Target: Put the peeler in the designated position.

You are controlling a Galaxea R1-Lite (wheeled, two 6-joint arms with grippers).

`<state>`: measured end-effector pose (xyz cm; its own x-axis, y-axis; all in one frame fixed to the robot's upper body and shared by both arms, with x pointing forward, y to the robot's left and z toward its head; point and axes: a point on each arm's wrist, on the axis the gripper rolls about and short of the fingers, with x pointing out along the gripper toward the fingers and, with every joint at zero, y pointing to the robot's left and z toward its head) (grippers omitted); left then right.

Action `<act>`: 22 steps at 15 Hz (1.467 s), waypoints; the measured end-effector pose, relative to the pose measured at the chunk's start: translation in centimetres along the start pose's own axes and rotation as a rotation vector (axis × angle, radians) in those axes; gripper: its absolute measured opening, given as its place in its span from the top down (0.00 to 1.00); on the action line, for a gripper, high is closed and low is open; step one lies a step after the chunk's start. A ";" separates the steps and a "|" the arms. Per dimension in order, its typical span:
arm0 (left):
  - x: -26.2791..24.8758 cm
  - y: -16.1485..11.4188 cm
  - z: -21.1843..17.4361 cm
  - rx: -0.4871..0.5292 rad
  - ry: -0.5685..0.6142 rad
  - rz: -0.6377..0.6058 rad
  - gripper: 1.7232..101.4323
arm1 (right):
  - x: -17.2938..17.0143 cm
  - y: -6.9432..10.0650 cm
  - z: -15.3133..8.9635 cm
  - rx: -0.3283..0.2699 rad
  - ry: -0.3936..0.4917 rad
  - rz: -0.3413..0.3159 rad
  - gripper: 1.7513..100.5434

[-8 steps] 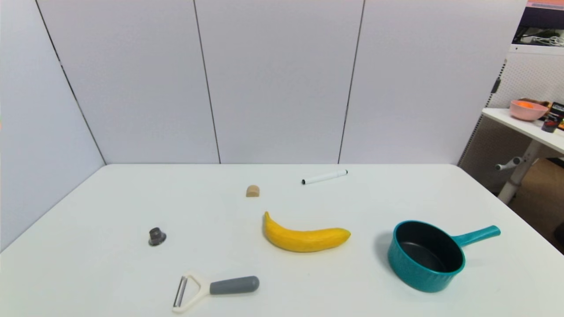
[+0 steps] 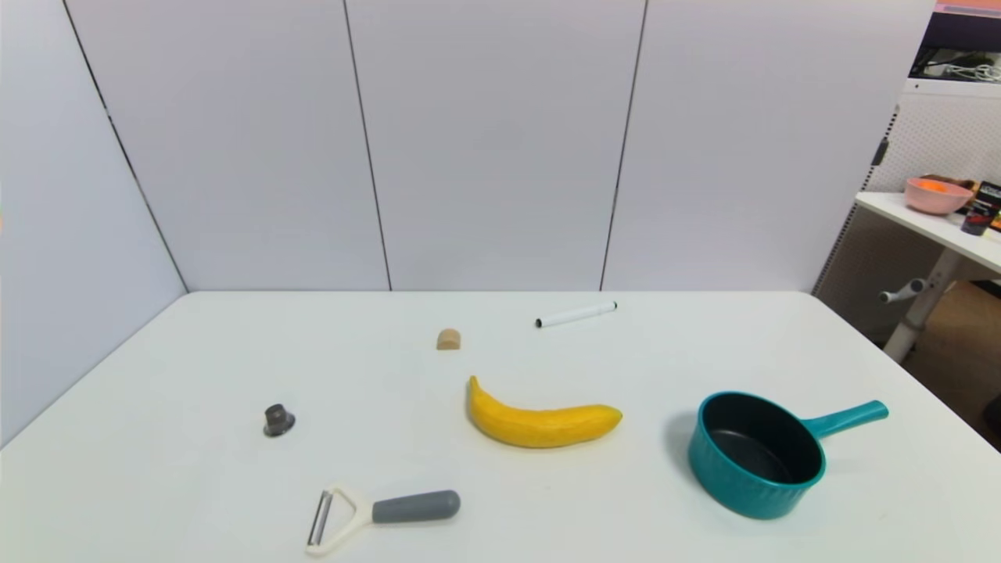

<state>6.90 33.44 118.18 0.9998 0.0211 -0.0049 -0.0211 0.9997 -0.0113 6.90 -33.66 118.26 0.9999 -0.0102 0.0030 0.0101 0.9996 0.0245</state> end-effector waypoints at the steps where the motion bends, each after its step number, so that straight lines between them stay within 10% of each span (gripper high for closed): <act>1: 0.0 0.0 0.0 0.000 0.000 0.000 0.04 | 0.0 0.0 0.0 0.000 0.000 0.000 0.03; 9: 0.0 0.0 0.2 -0.015 0.024 0.000 0.04 | 0.0 0.0 0.0 0.000 0.000 0.000 0.03; 14: 0.8 -0.1 6.2 0.166 0.225 -0.041 0.04 | 0.0 0.0 0.0 0.000 0.000 0.000 0.03; 22: 12.3 -2.9 12.9 0.496 0.613 -0.502 0.04 | 0.0 0.0 0.0 0.000 0.000 -0.001 0.03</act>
<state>19.36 30.97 131.07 0.7117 -0.2831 -0.6429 0.5578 0.7841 0.2723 6.90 -33.66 118.26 0.9999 -0.0109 0.0026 0.0108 0.9996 0.0245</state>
